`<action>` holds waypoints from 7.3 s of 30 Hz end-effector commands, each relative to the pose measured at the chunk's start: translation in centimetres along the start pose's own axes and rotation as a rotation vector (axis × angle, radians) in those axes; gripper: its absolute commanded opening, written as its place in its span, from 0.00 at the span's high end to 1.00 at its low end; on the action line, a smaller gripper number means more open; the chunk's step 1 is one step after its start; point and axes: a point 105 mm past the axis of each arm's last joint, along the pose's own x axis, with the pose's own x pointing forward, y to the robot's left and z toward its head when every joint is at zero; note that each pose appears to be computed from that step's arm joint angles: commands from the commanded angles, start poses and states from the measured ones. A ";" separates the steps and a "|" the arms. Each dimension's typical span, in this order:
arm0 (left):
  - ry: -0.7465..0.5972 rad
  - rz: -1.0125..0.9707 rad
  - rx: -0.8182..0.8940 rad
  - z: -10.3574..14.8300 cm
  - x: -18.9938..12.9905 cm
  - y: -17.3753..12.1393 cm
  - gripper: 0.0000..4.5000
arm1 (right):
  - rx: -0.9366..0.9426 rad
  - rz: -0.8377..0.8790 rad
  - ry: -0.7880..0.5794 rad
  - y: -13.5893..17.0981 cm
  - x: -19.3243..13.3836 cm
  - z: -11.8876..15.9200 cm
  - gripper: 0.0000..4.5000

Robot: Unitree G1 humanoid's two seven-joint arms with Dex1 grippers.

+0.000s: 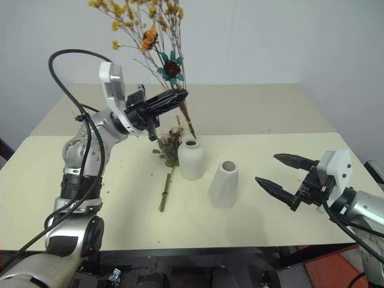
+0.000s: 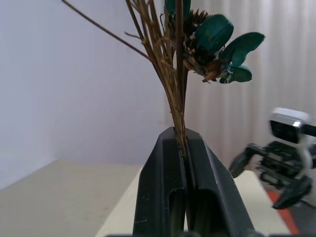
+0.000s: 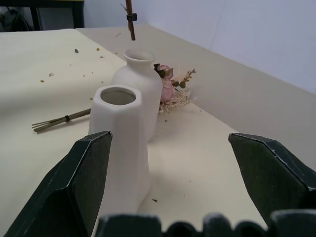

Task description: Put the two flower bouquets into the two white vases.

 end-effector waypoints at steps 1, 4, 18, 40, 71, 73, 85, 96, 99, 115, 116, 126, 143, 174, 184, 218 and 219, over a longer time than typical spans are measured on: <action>-0.015 -0.094 0.033 0.2 2.0 -0.7 0.99 | -0.015 0.026 -0.026 0.1 -0.5 1.8 0.01; -0.015 -0.151 0.021 -0.5 3.5 -1.0 0.99 | -0.009 0.067 -0.019 0.2 -0.6 2.1 0.01; 0.004 -0.257 -0.027 -3.8 6.9 -3.4 0.99 | 0.006 0.108 0.064 -0.7 -2.6 2.1 0.01; 0.100 -0.349 -0.008 -2.9 8.2 -3.4 0.99 | -0.001 0.075 0.040 -0.4 -2.2 1.9 0.01; 0.180 -0.409 -0.114 -2.9 7.0 -4.7 0.99 | -0.003 0.071 0.035 -0.6 -2.1 1.6 0.01; 0.176 -0.412 -0.107 -2.8 7.0 -4.7 0.99 | -0.003 0.070 0.035 -0.6 -2.1 1.6 0.01; 0.142 -0.405 -0.047 -1.7 7.4 -4.4 0.99 | -0.008 0.064 0.027 -0.8 -2.0 1.3 0.01; 0.143 -0.427 -0.033 -1.6 7.2 -4.7 0.99 | -0.010 0.065 0.025 -1.0 -2.0 1.1 0.01; 0.159 -0.437 -0.044 -2.0 6.9 -4.9 0.99 | -0.010 0.064 0.025 -1.0 -2.0 1.1 0.01; 0.227 -0.424 -0.120 -5.2 6.1 -5.5 0.99 | -0.008 0.053 0.022 -0.9 -2.1 1.1 0.01; 0.224 -0.423 -0.122 -5.4 6.0 -5.6 0.99 | -0.008 0.053 0.021 -0.9 -2.1 1.1 0.01; 0.205 -0.392 -0.124 -6.5 6.0 -5.6 0.99 | -0.006 0.052 0.020 -0.7 -2.0 1.0 0.01; 0.249 -0.339 -0.121 -8.1 5.4 -4.7 0.99 | -0.003 0.049 0.014 -0.4 -1.9 1.0 0.01; 0.661 0.065 -0.029 -2.0 -4.0 -1.7 0.00 | 0.012 0.054 0.020 -0.8 -1.4 0.4 0.01; 1.218 0.441 -0.295 -4.5 -7.8 -0.2 0.00 | 0.014 0.045 0.006 -0.8 -1.0 0.0 0.01; 1.542 0.697 -0.472 -17.3 -10.8 1.7 0.26 | -0.110 0.162 0.025 -0.6 -1.8 2.7 0.01; 1.538 0.704 -0.474 -17.3 -10.9 1.8 0.34 | -0.109 0.162 0.025 -0.6 -1.8 2.7 0.01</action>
